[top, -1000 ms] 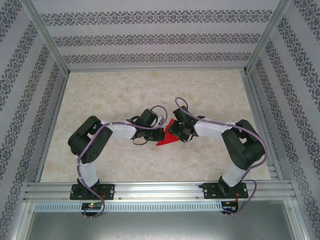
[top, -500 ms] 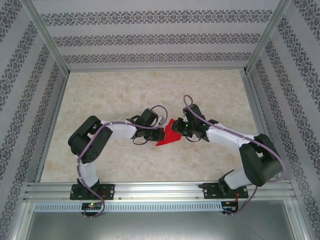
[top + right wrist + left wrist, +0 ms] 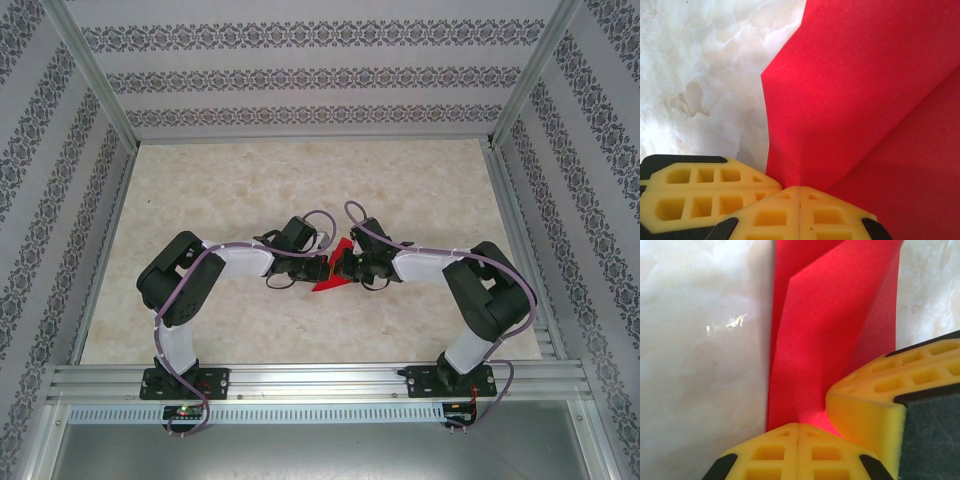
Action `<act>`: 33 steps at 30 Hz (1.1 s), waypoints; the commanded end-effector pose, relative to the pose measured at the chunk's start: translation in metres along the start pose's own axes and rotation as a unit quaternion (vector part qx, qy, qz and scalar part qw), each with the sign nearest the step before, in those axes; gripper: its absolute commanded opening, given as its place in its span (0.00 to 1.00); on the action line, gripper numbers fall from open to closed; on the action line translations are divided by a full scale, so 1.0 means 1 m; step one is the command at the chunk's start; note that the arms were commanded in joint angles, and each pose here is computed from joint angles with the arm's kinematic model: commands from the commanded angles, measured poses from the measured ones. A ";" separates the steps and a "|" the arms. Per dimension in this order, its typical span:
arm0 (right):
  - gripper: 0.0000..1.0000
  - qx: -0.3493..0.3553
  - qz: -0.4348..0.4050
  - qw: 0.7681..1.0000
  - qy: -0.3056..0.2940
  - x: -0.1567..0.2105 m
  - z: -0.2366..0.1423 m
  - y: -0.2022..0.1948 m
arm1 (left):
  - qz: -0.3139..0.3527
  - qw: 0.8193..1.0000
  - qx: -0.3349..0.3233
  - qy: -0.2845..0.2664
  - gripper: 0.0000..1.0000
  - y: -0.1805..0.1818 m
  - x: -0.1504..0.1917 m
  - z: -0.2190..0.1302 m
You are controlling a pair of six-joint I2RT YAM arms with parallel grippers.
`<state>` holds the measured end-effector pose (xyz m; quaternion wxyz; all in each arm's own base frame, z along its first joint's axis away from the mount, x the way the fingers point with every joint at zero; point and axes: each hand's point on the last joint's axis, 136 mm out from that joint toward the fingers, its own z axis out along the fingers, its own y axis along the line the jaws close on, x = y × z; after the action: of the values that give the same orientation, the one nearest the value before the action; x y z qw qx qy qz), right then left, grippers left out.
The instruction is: Fold a paper plane with a square sheet of paper (pick it up from the middle)
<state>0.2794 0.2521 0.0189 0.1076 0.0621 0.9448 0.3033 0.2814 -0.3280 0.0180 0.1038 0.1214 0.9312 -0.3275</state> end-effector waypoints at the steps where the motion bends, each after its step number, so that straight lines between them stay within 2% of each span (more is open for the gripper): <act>1: 0.02 0.007 -0.006 1.000 -0.012 -0.011 0.003 -0.003 | -0.031 0.993 -0.089 0.074 0.01 0.049 0.046 0.011; 9: 0.03 0.038 0.017 0.998 -0.037 -0.026 -0.007 -0.025 | -0.032 0.991 -0.097 0.085 0.01 0.054 0.052 0.011; 16: 0.04 -0.015 -0.023 0.997 -0.072 -0.043 -0.031 0.012 | -0.029 0.992 -0.093 0.085 0.01 0.052 0.052 0.011; 19: 0.04 -0.031 -0.039 0.997 -0.060 -0.038 -0.026 0.026 | -0.026 0.992 -0.091 0.086 0.00 0.050 0.051 0.011; 24: 0.04 -0.029 -0.031 0.998 -0.036 -0.034 -0.005 0.025 | -0.023 0.992 -0.092 0.088 0.00 0.051 0.052 0.011; 33: 0.04 0.013 0.001 1.000 -0.027 -0.032 0.006 -0.013 | -0.025 0.991 -0.096 0.092 0.00 0.053 0.055 0.011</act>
<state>0.3067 0.2510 0.0186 0.1264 0.0617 0.9435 0.3001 0.2809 -0.3277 0.0174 0.1022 0.1292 0.9316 -0.3241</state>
